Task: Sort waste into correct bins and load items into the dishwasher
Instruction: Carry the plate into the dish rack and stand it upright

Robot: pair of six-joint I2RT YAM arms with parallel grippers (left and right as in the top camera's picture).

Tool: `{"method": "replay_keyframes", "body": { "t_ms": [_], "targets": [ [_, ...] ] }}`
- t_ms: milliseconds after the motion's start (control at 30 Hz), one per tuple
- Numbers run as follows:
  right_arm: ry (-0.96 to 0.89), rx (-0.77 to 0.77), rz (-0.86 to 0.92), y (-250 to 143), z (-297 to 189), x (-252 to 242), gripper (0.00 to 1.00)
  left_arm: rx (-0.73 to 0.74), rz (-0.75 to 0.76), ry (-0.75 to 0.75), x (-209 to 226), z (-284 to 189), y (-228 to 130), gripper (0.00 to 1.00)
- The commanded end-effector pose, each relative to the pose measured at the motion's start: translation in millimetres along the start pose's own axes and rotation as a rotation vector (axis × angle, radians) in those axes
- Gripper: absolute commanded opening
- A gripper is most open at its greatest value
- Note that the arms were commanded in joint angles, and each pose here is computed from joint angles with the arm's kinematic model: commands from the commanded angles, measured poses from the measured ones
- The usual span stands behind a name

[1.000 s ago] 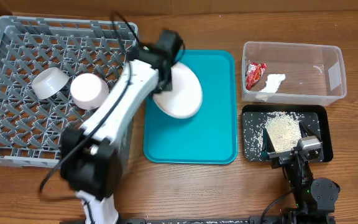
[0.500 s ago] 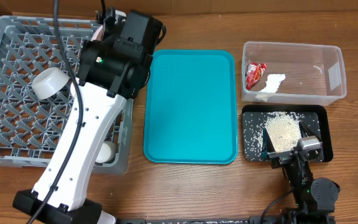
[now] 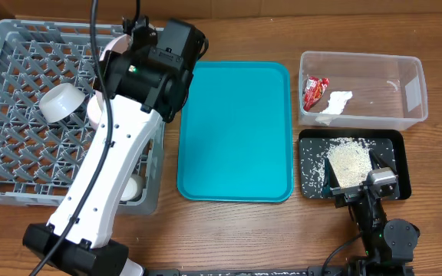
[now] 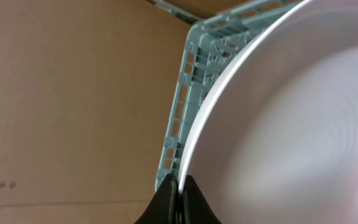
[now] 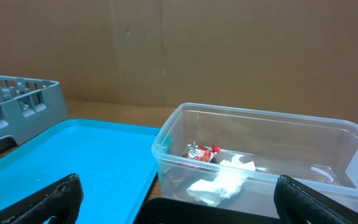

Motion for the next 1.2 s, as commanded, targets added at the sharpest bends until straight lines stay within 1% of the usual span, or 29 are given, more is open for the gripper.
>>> {"method": "replay_keyframes", "body": {
  "t_ms": [0,300,533,767,833,867,933,967,1000,1033,1100,1167],
  "targets": [
    [-0.005,-0.007,-0.002,-1.4,-0.1,-1.6,1.00,0.034,0.010,0.034,-13.2,10.9,-4.1,0.04],
    [-0.005,-0.007,-0.002,-1.4,-0.1,-1.6,1.00,0.107,0.025,0.051,-43.0,35.8,-18.5,0.04],
    [-0.005,-0.007,-0.002,-1.4,-0.1,-1.6,1.00,0.154,-0.043,0.018,-60.1,46.5,-32.2,0.04],
    [-0.005,-0.007,-0.002,-1.4,-0.1,-1.6,1.00,0.199,-0.145,-0.068,-78.7,47.8,-41.7,0.04],
    [-0.005,-0.007,-0.002,-1.4,-0.1,-1.6,1.00,0.203,-0.147,-0.072,-80.3,48.2,-42.5,0.04],
    [-0.005,-0.007,-0.002,-1.4,-0.1,-1.6,1.00,0.202,-0.146,-0.069,-79.8,48.2,-42.4,0.09],
    [-0.005,-0.007,-0.002,-1.4,-0.1,-1.6,1.00,0.194,-0.143,-0.036,-75.4,48.7,-41.7,0.28],
    [-0.005,-0.007,-0.002,-1.4,-0.1,-1.6,1.00,0.189,-0.142,-0.018,-73.0,48.9,-41.2,0.40],
    [-0.005,-0.007,-0.002,-1.4,-0.1,-1.6,1.00,0.183,-0.140,0.004,-70.1,49.0,-40.7,0.79],
    [-0.005,-0.007,-0.002,-1.4,-0.1,-1.6,1.00,0.177,-0.139,0.026,-66.6,48.9,-40.0,1.00],
    [-0.005,-0.007,-0.002,-1.4,-0.1,-1.6,1.00,0.165,-0.143,0.060,-60.1,48.0,-37.6,1.00],
    [-0.005,-0.007,-0.002,-1.4,-0.1,-1.6,1.00,0.159,-0.157,0.060,-53.3,44.8,-35.5,1.00]
  ]
}}
Point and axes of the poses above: each gripper's point midway between its finger pads, its own z axis out along the fingers, its own x axis along the line the jaws close on, y = z × x, the point moved 4 cm from there along -z, back along the fingers, and after that the axes turned 11 degrees about z, right-handed, at the moved point
